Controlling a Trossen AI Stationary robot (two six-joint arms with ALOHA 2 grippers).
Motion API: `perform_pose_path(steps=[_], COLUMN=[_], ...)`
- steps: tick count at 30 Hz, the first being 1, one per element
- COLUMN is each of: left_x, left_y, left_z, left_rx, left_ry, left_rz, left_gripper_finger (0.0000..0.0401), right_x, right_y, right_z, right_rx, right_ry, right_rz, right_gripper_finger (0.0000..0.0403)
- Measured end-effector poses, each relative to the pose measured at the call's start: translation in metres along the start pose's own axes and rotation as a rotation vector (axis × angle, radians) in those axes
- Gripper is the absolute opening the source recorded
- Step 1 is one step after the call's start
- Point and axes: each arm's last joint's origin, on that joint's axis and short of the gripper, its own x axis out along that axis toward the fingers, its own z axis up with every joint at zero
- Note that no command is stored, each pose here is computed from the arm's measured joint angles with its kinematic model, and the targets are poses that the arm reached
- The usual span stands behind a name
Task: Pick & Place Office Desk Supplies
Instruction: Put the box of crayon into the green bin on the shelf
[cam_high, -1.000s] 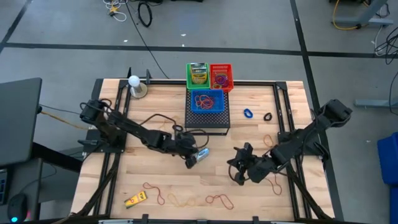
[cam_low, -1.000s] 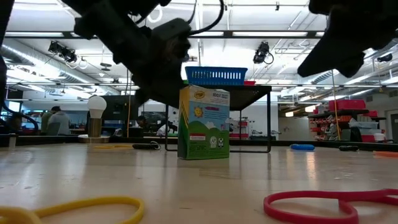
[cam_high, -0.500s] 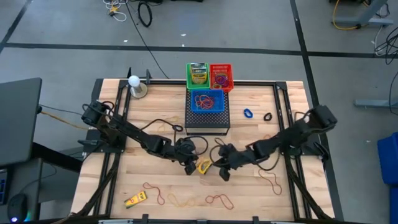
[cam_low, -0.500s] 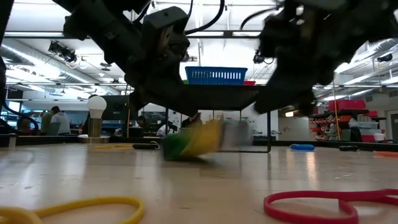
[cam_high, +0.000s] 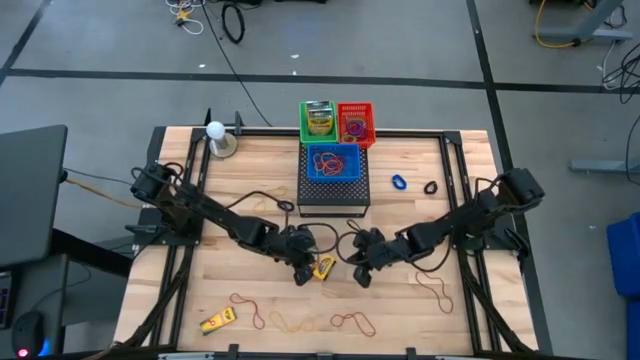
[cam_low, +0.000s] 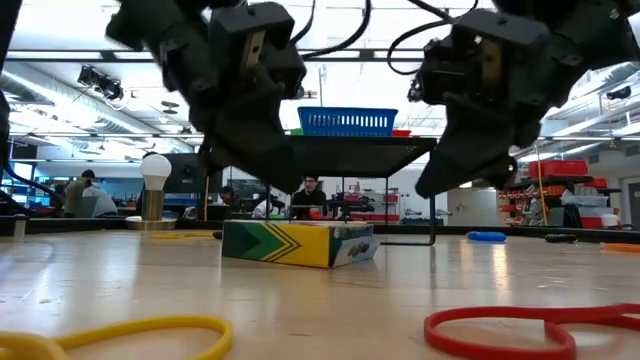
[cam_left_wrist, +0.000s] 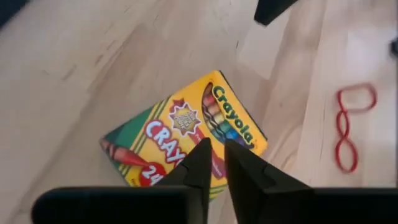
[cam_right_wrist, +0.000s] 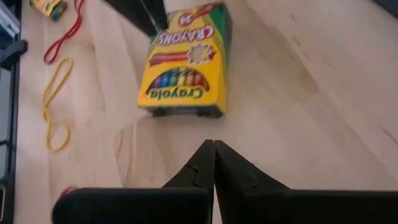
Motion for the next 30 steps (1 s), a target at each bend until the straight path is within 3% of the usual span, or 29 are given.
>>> perform_pose_path(steps=[4,10,19,25,30], left_x=[-0.007,-0.005,0.003,0.013,0.013], left_y=[-0.005,0.006,0.032,0.039,0.038], left_z=[0.017,0.043,0.052,0.042,0.036], left_rx=[0.091,0.159,0.244,0.27,0.164], left_ry=[0.048,0.102,0.164,0.292,0.391], left_rz=[0.048,-0.019,0.009,-0.024,-0.091], left_gripper_finger=[0.0086,0.0136,0.0197,0.02,0.0187], right_x=[-0.003,-0.006,-0.007,-0.007,-0.007], right_y=[0.006,0.013,0.017,0.016,0.016], right_z=[-0.006,-0.014,-0.019,-0.019,-0.02], right_rx=[-0.022,-0.037,-0.055,-0.075,-0.084], right_ry=[0.013,0.01,0.044,0.047,0.054], right_rz=[0.016,0.024,0.051,0.05,0.049], right_gripper_finger=[0.0007,0.0007,0.0007,0.0007,0.0007])
